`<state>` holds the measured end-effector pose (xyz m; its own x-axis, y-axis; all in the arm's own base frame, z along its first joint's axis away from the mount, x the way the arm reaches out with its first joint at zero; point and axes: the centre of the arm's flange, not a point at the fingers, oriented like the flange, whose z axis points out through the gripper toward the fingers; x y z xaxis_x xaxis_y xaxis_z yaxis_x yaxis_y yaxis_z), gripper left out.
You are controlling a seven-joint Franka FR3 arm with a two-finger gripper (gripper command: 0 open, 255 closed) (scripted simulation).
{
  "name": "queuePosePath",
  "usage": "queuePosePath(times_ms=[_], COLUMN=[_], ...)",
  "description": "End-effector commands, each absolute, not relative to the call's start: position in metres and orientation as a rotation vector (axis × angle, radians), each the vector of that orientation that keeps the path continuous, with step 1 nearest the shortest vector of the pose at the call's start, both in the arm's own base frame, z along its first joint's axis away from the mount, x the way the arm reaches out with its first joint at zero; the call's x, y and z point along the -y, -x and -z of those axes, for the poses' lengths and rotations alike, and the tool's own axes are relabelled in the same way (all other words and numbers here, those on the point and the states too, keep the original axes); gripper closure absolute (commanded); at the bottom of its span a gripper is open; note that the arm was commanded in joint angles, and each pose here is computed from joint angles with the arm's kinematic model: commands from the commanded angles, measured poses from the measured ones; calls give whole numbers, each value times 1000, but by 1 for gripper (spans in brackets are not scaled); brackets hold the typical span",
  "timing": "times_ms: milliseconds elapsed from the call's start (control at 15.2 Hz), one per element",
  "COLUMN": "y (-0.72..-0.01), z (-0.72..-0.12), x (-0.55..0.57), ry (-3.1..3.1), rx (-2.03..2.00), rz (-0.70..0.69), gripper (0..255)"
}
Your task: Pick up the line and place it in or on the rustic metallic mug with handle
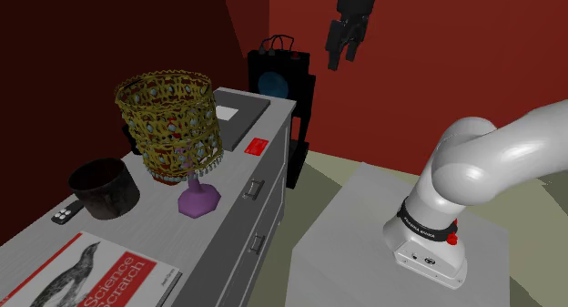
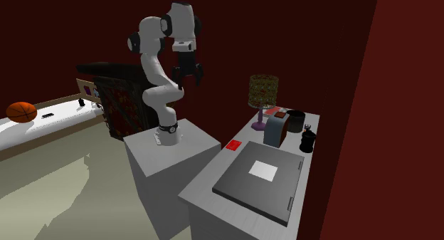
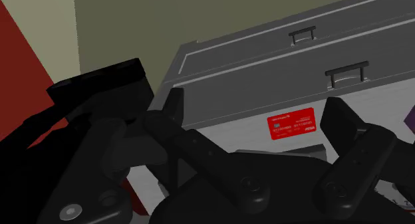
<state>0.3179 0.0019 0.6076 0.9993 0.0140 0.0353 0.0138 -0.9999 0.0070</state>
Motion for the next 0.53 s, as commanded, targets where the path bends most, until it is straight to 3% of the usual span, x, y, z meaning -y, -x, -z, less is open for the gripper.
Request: queuePosePath(times_ms=[0,462], y=[-318,-384], z=[-608,-540], x=[-2,-26], ry=[-3134,-3225], rx=[-22,401], rz=[-55,165], gripper=[0,0])
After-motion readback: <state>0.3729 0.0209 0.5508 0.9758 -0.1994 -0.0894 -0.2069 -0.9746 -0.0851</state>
